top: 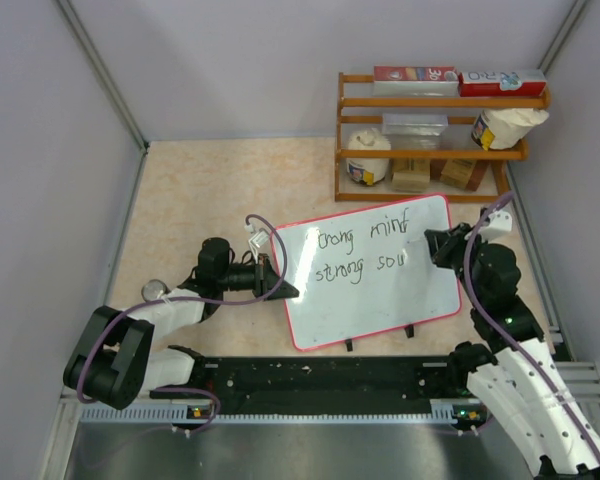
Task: Write a sentence on the whiteboard
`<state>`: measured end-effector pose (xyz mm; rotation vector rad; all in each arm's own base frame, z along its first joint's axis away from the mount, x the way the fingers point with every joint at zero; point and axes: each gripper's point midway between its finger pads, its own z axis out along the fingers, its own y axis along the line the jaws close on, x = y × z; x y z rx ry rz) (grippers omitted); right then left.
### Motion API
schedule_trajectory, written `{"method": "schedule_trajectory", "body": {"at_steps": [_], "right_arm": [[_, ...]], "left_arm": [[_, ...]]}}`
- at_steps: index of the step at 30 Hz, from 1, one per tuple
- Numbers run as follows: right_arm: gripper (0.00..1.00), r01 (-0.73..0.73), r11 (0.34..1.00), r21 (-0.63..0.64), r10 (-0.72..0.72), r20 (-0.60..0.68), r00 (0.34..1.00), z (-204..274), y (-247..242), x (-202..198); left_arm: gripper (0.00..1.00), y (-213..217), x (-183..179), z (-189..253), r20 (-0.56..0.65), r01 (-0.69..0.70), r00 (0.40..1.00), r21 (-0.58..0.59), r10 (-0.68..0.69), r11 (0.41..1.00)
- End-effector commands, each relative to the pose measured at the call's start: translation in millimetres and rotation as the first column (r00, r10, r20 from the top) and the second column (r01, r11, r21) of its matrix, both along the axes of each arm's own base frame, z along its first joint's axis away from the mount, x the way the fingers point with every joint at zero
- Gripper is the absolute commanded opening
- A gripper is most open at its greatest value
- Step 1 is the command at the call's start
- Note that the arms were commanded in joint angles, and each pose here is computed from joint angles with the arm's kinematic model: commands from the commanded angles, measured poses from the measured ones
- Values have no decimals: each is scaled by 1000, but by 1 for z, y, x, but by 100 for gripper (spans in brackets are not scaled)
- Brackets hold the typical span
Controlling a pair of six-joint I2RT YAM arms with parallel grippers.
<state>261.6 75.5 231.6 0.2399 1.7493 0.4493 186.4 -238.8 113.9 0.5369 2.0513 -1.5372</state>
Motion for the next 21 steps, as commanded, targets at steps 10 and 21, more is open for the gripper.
{"method": "schedule_trajectory", "body": {"at_steps": [10,21], "right_arm": [[0,15,1000,-5,-15,30,999,5,-1,11],[0,-3,1000,-19,2,-51,999,-29,0,4]], "left_arm": [[0,11,27,-20,129,-121,986,97,108,988],[0,11,27,-20,128,-123,986,99,110,987]]}}
